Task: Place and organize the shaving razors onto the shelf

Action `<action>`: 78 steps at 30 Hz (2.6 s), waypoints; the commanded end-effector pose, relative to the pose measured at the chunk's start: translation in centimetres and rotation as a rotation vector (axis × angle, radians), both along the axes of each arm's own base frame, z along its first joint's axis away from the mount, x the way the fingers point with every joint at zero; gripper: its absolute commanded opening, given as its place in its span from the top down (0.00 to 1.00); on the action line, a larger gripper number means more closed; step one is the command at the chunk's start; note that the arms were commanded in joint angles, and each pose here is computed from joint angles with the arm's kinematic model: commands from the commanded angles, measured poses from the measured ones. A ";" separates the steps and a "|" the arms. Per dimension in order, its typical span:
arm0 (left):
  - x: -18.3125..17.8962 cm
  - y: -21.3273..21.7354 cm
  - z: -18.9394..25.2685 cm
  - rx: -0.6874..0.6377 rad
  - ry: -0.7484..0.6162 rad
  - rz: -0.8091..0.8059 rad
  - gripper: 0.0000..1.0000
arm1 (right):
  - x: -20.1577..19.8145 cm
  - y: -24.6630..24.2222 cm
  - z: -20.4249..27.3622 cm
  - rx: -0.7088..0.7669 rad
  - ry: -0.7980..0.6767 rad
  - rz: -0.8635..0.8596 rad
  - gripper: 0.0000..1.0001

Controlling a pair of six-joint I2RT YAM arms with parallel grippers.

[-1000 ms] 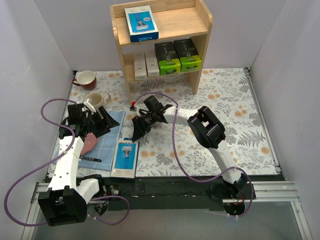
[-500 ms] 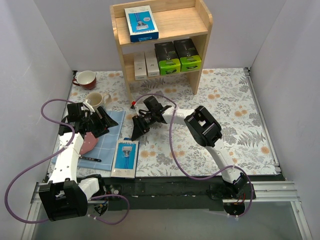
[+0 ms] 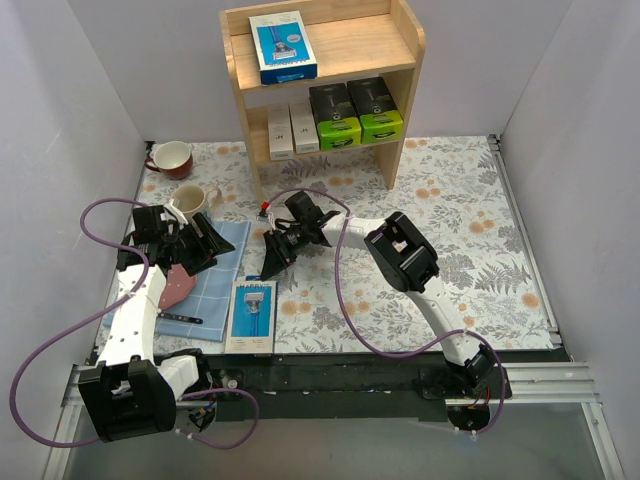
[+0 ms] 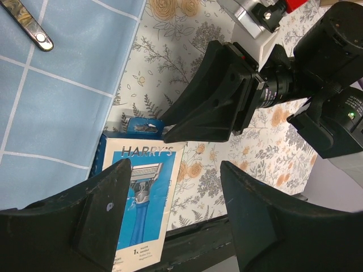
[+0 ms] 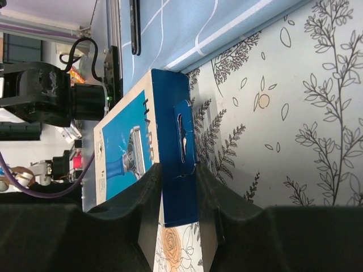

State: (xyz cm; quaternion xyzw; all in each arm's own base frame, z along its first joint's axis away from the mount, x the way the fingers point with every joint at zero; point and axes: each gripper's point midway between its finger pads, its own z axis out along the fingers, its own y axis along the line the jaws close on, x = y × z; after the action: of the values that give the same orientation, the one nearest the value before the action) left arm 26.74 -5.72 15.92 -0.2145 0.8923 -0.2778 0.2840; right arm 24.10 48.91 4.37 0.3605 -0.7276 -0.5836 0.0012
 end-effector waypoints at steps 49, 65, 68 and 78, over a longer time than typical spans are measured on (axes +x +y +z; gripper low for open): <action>-6.8 -16.2 -5.0 -0.187 0.156 -0.605 1.00 | 0.7 -18.5 6.9 -0.200 -0.231 -0.461 0.56; -8.6 -14.9 -8.4 -0.194 0.255 -0.495 0.40 | 10.3 -16.6 5.6 -0.170 -0.332 -0.519 0.45; -6.5 -13.3 -9.4 -0.122 0.226 -0.397 0.40 | 10.9 -15.2 4.3 -0.171 -0.331 -0.480 0.44; -1.5 -12.3 -10.4 -0.180 0.215 -0.247 0.40 | 5.8 -14.9 1.8 -0.204 -0.208 -0.400 0.37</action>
State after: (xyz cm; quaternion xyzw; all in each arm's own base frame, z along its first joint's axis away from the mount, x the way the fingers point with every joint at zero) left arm 22.82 -17.39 4.86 -0.1462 0.9198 -0.3488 0.1045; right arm 32.42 33.92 5.67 0.2577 -0.8456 -0.4347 -0.1719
